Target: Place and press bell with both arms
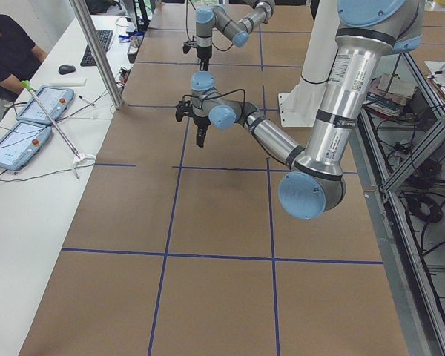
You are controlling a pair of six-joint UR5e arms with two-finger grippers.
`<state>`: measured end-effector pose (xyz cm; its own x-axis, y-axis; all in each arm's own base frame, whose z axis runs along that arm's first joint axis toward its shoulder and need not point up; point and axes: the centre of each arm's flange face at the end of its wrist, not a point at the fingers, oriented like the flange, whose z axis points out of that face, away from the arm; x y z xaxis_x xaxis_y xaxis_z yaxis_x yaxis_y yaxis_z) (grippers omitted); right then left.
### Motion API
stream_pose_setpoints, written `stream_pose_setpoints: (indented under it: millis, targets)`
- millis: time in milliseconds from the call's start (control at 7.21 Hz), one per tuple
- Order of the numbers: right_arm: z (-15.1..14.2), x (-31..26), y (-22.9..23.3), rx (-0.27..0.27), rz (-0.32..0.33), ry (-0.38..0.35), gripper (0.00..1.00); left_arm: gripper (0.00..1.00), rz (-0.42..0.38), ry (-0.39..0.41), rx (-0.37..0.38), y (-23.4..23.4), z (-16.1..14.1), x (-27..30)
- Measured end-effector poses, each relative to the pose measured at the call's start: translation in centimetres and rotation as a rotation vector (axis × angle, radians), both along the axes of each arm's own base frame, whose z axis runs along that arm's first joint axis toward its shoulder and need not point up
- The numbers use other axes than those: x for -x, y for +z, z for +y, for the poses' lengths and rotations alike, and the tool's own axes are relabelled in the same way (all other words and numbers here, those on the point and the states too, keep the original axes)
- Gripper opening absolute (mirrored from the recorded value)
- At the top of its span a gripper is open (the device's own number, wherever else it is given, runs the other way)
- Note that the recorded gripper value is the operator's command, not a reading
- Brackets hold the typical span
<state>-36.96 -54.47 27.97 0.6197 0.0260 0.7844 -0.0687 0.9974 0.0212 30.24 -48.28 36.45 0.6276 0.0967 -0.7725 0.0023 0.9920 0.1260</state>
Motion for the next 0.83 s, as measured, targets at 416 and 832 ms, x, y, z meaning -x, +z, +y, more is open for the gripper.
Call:
stream_pose_setpoints:
  millis: [416, 832]
  targets:
    - [-3.0, -17.4, 12.4, -0.1, 0.042, -0.086, 0.87, 1.0, -0.032, 0.063, -0.059, 2.6, 1.3, 2.2]
    - [-2.0, -32.3, 25.8, -0.18, 0.062, -0.179, 1.0, 1.0, -0.097, 0.158, -0.165, 10.5, 0.8, 13.0]
